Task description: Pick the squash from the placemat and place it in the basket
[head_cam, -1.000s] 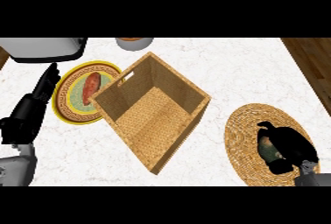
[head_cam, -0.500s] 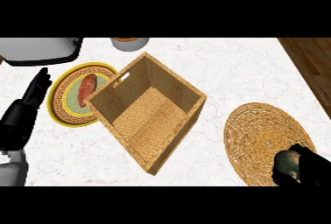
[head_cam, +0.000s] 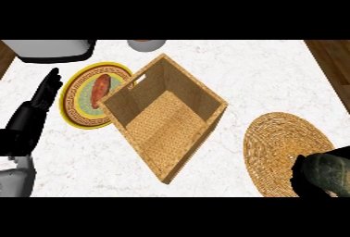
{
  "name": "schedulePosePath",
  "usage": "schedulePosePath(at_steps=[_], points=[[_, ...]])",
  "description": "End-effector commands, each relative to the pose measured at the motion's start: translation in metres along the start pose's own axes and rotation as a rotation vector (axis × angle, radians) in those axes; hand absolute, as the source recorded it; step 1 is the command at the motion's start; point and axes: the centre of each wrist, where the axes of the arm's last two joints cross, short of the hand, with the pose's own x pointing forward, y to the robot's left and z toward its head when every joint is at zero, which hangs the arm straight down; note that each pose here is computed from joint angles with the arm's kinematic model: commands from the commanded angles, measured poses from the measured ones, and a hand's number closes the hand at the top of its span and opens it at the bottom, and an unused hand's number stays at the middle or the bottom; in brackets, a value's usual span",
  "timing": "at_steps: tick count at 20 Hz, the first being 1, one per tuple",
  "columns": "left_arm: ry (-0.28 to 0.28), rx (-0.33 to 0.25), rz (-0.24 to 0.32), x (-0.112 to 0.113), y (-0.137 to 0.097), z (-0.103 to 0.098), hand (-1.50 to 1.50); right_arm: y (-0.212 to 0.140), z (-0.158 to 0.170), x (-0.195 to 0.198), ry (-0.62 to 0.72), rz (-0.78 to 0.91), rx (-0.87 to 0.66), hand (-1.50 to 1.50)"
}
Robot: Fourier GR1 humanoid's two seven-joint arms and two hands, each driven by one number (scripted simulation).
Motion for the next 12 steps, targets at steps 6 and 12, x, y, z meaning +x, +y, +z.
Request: schedulePosePath(at_steps=[6, 12], points=[[-0.038, -0.048, 0.002, 0.009, -0.016, -0.011, 0.00, -0.051, 0.028, 0.081, -0.145, -0.176, -0.021, 1.50], [-0.044, -0.054, 0.001, 0.013, -0.021, -0.010, 0.00, -0.043, 0.022, 0.147, -0.148, -0.180, 0.035, 1.50]])
